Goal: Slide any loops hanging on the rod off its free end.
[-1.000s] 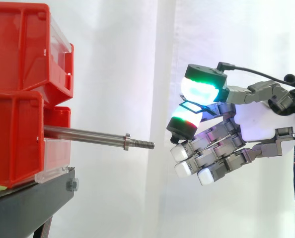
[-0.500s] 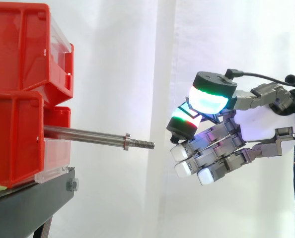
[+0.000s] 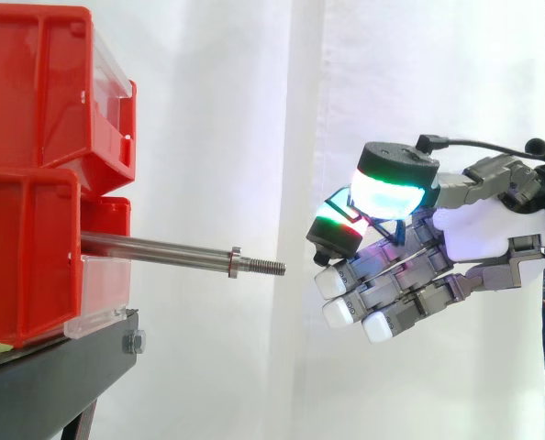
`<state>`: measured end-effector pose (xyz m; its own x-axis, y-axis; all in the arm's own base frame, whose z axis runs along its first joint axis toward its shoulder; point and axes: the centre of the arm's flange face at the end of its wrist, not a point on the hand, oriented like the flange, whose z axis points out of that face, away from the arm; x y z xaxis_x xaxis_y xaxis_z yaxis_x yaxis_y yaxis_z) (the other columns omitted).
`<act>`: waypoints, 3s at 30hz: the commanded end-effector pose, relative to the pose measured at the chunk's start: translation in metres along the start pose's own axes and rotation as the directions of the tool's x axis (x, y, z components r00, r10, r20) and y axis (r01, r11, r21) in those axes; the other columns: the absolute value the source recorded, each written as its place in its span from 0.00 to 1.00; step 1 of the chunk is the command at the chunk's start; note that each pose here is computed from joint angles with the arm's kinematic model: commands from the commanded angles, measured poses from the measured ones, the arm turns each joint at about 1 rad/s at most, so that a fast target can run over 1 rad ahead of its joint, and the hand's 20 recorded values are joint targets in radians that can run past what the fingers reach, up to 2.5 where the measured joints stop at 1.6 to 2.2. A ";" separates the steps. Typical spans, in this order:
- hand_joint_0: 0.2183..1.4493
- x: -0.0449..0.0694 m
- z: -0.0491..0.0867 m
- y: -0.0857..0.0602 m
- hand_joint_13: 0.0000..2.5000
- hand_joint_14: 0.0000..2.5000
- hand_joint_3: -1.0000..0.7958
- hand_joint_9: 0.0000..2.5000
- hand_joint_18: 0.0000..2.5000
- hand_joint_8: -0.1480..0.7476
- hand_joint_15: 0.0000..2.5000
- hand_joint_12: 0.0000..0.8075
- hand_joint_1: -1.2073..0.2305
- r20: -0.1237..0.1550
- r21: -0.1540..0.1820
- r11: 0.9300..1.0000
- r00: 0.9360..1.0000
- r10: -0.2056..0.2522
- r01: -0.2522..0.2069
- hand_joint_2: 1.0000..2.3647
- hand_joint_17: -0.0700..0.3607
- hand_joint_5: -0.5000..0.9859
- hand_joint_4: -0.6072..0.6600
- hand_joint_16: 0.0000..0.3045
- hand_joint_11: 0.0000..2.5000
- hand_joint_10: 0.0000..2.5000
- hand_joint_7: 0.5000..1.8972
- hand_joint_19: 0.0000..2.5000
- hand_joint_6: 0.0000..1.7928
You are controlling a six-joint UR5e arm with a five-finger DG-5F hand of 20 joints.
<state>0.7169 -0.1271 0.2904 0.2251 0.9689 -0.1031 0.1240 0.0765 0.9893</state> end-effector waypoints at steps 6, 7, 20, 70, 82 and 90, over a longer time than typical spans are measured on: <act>0.33 0.000 0.000 0.000 0.29 0.00 0.28 0.31 0.28 0.43 0.06 0.41 0.20 0.000 0.000 1.000 1.000 0.000 0.000 0.00 0.38 0.21 0.59 0.14 0.14 0.01 0.41 0.12 0.43; 0.32 0.000 0.000 0.000 0.29 0.00 0.28 0.31 0.28 0.43 0.06 0.41 0.21 0.000 0.000 1.000 1.000 0.000 0.000 0.00 0.38 0.21 0.59 0.14 0.14 0.00 0.41 0.12 0.43; 0.27 0.001 0.000 0.000 0.29 0.00 0.28 0.32 0.28 0.45 0.06 0.42 0.20 -0.001 0.001 1.000 1.000 -0.001 0.001 0.00 0.39 0.22 0.60 0.14 0.14 0.01 0.43 0.13 0.42; 0.33 0.001 0.000 0.000 0.30 0.00 0.29 0.34 0.28 0.46 0.06 0.42 0.39 0.000 0.001 1.000 1.000 0.005 -0.005 0.00 0.39 0.24 0.56 0.14 0.13 0.01 0.49 0.15 0.43; 0.30 0.000 0.000 0.000 0.29 0.00 0.29 0.34 0.28 0.47 0.07 0.43 0.36 0.000 0.003 1.000 1.000 0.005 -0.005 0.00 0.40 0.23 0.58 0.15 0.13 0.00 0.45 0.16 0.44; 0.27 -0.001 0.000 0.000 0.30 0.00 0.28 0.36 0.29 0.48 0.07 0.44 0.45 0.002 0.003 1.000 1.000 0.005 -0.005 0.00 0.41 0.24 0.58 0.15 0.13 0.00 0.48 0.17 0.42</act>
<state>0.7167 -0.1270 0.2903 0.2263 0.9691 -0.0978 0.1245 0.0708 0.9897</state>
